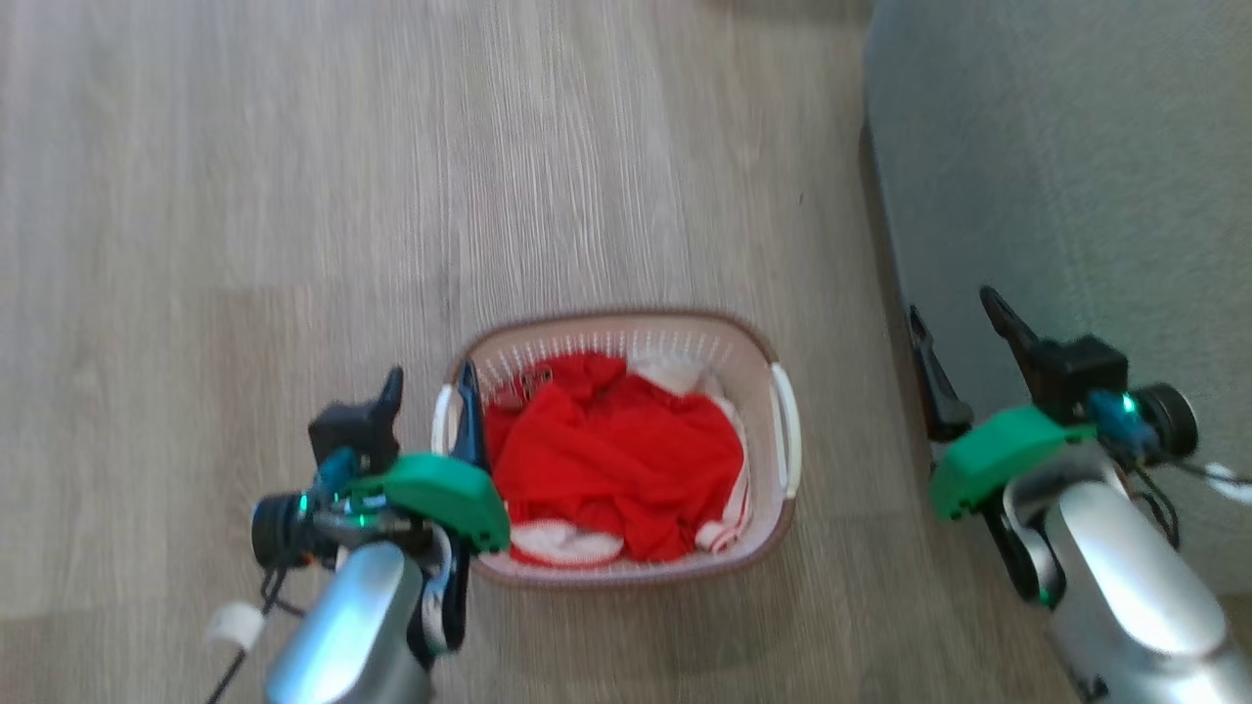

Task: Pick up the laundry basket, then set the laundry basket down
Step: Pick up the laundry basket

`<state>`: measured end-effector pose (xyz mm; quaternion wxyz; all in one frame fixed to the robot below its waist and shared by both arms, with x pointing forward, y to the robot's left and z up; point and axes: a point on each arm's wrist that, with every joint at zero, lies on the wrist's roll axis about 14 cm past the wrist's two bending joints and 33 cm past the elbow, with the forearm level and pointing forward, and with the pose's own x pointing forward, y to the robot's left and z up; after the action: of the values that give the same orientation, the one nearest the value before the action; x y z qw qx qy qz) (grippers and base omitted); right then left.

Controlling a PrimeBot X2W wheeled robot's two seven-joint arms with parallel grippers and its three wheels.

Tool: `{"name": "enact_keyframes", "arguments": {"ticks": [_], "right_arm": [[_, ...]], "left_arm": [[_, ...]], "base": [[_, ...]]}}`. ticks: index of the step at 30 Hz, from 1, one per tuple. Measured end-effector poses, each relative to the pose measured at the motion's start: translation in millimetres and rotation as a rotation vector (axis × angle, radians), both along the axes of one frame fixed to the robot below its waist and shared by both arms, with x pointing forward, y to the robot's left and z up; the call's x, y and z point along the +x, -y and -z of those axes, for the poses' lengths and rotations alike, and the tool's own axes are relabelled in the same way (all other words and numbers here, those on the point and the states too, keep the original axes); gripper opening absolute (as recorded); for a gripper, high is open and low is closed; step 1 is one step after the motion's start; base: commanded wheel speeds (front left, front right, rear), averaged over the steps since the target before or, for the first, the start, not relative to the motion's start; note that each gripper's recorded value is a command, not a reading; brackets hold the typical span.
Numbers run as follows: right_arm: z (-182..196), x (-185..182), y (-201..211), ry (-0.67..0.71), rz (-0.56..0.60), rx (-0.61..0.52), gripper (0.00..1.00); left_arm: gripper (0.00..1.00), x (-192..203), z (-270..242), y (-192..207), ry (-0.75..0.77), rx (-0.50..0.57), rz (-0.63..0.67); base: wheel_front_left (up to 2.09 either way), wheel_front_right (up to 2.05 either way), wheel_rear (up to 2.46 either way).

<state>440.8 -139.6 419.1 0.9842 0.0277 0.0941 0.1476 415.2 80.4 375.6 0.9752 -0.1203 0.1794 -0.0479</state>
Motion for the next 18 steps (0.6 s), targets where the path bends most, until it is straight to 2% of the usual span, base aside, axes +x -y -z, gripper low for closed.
{"name": "enact_keyframes", "arguments": {"ticks": [6,11,18], "right_arm": [[53,18,-12,-0.15,-0.028,0.032,1.0],[113,17,-25,-0.34,-0.044,0.088,1.0],[156,25,-39,-0.484,-0.053,0.149,1.0]], "left_arm": [[1.0,16,51,4,-0.125,0.044,0.034],[1.0,11,111,5,-0.29,0.096,0.073],[1.0,23,148,7,-0.367,0.127,0.103]], "base": [[0.0,0.0,0.0],[0.0,0.0,0.0],[0.0,0.0,0.0]]}}
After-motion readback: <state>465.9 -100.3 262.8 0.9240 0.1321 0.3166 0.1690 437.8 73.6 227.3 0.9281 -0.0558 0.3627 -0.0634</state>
